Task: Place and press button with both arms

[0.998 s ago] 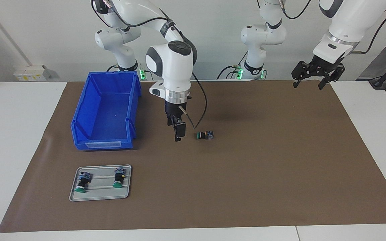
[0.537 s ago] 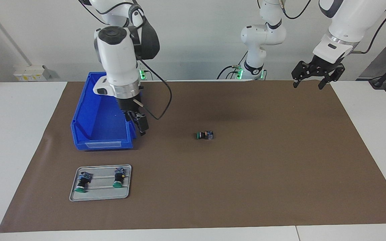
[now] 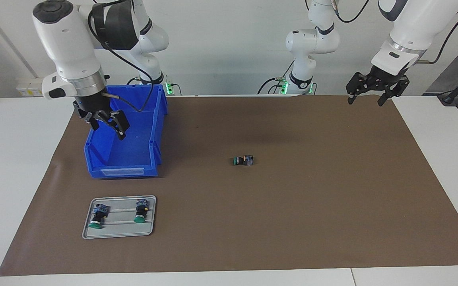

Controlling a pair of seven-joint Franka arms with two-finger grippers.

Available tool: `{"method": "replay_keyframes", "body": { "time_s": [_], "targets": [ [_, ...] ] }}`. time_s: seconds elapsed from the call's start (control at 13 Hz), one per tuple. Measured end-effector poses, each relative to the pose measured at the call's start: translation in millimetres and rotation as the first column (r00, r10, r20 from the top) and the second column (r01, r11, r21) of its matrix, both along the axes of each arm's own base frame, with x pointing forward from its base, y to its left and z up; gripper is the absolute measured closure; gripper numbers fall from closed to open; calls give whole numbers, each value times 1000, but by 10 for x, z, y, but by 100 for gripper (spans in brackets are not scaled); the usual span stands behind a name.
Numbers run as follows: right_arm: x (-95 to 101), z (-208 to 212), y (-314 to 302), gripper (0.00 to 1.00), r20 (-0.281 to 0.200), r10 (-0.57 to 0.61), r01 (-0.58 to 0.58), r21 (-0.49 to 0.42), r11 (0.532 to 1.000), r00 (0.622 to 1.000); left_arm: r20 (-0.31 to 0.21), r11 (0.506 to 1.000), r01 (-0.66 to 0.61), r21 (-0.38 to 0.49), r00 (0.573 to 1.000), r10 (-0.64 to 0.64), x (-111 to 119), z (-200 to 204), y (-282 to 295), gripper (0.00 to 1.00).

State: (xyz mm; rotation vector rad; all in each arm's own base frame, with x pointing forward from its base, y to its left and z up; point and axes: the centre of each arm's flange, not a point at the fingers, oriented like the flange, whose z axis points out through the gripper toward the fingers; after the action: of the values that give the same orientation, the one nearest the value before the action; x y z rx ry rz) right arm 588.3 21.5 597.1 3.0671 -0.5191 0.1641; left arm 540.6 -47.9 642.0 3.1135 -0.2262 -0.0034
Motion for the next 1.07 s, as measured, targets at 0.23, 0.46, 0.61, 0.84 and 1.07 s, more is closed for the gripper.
{"method": "replay_keyframes", "body": {
  "time_s": [0.23, 0.46, 0.61, 0.84, 1.07],
  "targets": [
    [-148, 288, -234, 0, -23, 80, -80, -8, 997, 997, 0, 1000, 0, 0, 1000, 0, 0, 0, 0, 0],
    [-358, 784, -231, 0, -50, 87, -87, -6, 996, 995, 0, 1000, 0, 0, 1000, 0, 0, 0, 0, 0],
    [-378, 775, -202, 0, -62, 98, -99, -5, 995, 993, 0, 1000, 0, 0, 1000, 0, 0, 0, 0, 0],
    [-357, 698, -170, 0, -78, 161, -162, -5, 987, 984, 0, 1000, 0, 0, 1000, 0, 0, 0, 0, 0],
    [-359, 687, -182, 0, -85, 206, -207, -5, 978, 975, 0, 1000, 0, 0, 1000, 0, 0, 0, 0, 0]
  ]
}}
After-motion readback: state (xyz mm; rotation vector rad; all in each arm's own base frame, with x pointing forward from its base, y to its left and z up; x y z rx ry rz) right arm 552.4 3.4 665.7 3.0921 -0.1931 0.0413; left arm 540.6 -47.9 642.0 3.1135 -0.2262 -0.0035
